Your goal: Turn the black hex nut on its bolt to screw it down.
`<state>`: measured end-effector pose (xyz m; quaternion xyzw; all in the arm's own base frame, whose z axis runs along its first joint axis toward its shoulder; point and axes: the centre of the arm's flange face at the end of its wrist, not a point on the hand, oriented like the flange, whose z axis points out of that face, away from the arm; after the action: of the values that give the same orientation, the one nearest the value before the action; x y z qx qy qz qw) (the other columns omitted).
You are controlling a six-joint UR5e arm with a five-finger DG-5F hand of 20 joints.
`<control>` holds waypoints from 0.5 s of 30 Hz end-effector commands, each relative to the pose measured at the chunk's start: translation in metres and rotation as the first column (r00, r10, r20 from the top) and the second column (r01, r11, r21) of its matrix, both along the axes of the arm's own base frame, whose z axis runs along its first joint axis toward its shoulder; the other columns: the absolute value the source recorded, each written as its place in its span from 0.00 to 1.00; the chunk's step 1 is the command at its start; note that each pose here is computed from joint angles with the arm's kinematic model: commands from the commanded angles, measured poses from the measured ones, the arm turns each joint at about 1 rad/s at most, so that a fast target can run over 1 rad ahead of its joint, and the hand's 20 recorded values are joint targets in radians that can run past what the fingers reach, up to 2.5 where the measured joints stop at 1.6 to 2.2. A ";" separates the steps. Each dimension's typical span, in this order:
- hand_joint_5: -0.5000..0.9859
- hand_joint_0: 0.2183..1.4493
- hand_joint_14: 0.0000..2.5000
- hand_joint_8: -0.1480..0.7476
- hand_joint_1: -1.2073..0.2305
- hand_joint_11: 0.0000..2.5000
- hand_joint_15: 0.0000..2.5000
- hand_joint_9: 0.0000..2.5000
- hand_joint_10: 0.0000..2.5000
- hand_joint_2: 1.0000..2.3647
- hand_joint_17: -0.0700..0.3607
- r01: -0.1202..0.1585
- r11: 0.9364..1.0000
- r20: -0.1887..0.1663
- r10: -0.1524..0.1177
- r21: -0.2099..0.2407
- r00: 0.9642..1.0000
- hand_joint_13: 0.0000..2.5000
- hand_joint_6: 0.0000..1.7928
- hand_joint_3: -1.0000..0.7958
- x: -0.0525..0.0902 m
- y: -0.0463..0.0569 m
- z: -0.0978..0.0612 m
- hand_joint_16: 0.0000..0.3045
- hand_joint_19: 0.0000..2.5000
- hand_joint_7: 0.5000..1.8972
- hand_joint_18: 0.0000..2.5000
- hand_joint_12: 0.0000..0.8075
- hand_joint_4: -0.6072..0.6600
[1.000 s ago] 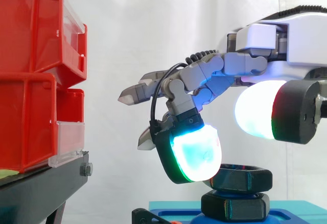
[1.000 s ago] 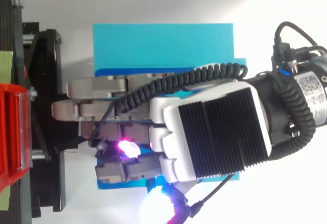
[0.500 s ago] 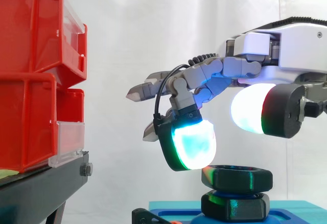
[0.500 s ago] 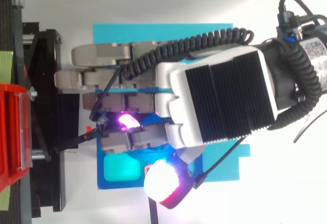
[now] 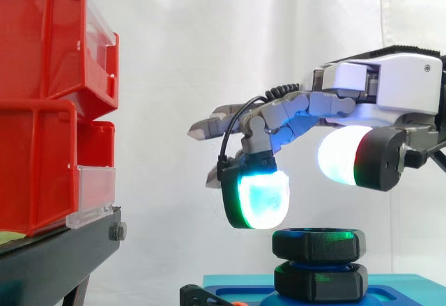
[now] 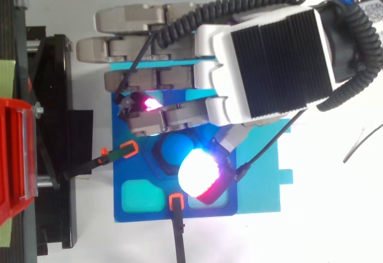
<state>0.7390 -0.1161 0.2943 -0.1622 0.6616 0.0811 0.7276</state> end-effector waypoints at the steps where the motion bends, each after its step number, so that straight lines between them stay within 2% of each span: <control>1: 0.31 0.23 0.00 0.38 0.71 0.02 0.00 0.29 0.00 0.00 0.38 -0.024 1.000 0.023 0.024 -0.001 0.999 0.10 0.28 0.28 0.002 -0.001 0.008 0.14 0.06 0.45 0.03 0.37 0.57; 7: 0.30 0.23 0.00 0.38 0.72 0.02 0.00 0.28 0.00 0.00 0.38 -0.035 0.999 0.023 0.035 -0.001 0.999 0.10 0.28 0.28 0.008 0.009 0.026 0.14 0.06 0.39 0.03 0.38 0.58; 10: 0.29 0.23 0.00 0.38 0.72 0.02 0.00 0.28 0.00 0.00 0.38 -0.036 0.999 0.024 0.036 -0.002 0.999 0.10 0.28 0.28 0.011 0.020 0.029 0.14 0.06 0.35 0.03 0.38 0.58; 15: 0.29 0.23 0.00 0.37 0.72 0.02 0.00 0.28 0.00 0.00 0.38 -0.022 1.000 0.018 0.022 0.003 1.000 0.10 0.28 0.28 0.015 0.039 0.028 0.14 0.06 0.32 0.02 0.38 0.56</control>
<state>0.7516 -0.0876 0.3225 -0.1722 0.6516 0.0902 0.7332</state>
